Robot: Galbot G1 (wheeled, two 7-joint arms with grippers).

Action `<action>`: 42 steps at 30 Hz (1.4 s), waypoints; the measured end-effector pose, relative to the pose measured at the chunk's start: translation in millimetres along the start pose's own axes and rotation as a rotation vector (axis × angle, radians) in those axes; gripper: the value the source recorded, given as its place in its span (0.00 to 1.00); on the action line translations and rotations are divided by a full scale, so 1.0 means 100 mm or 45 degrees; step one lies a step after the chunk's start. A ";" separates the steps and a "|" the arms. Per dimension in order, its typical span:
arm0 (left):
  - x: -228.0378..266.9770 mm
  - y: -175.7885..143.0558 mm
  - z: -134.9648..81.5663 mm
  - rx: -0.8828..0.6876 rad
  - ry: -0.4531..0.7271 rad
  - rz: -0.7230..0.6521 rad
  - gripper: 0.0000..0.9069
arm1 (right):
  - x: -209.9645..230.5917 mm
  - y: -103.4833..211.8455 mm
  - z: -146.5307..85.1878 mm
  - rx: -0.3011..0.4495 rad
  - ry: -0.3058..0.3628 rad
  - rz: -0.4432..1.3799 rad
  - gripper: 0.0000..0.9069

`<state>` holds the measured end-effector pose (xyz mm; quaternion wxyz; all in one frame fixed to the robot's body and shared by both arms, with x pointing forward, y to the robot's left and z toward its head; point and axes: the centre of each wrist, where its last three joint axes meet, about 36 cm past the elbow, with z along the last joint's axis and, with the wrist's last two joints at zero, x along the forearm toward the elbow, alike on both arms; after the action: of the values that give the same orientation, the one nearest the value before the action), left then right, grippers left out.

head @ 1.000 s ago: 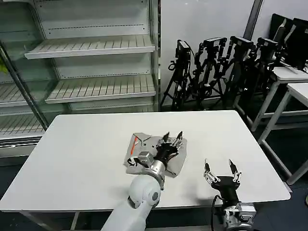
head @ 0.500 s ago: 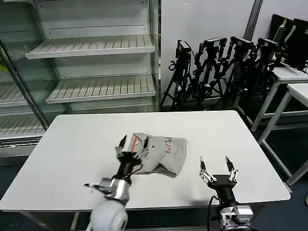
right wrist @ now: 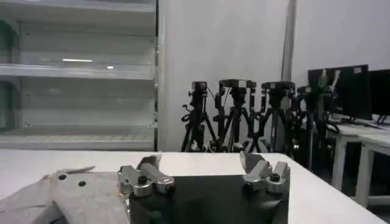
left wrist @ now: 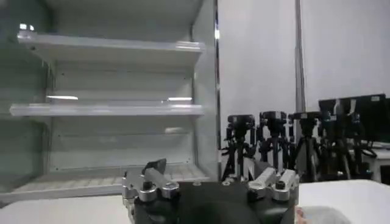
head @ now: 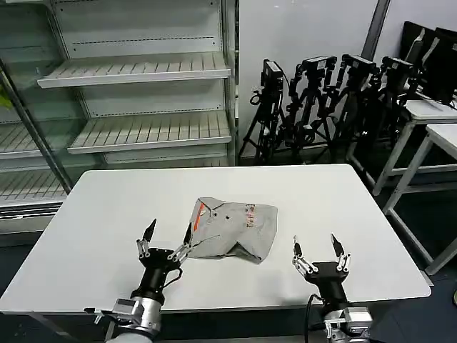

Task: Fold and organize the clothes.

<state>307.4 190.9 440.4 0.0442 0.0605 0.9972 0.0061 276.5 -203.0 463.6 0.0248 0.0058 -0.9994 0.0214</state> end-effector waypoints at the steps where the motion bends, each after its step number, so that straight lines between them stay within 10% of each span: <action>1: 0.02 0.01 -0.01 -0.003 0.000 -0.002 1.00 | 0.00 0.00 0.00 -0.001 0.001 -0.002 1.00; 21: 0.23 0.04 -0.11 -0.016 0.007 0.003 1.00 | -0.14 0.16 0.01 0.062 0.023 -0.011 1.00; 26: 0.26 0.04 -0.12 -0.017 0.009 0.002 1.00 | -0.31 0.21 -0.01 0.114 0.054 -0.052 0.50; 29: 0.27 0.05 -0.12 -0.017 0.012 0.001 1.00 | -0.40 0.25 -0.02 0.163 0.083 -0.096 0.58; 32: 0.28 0.04 -0.12 -0.015 0.014 0.000 1.00 | -0.45 0.29 -0.03 0.213 0.114 -0.149 1.00; 42: 0.28 0.02 -0.12 -0.001 0.014 -0.001 1.00 | -0.55 0.42 0.01 0.404 0.181 -0.305 1.00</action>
<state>278.9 196.1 449.6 0.0390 0.0602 0.9974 0.0069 331.3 -160.3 458.4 0.0965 0.1268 -0.9714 0.1760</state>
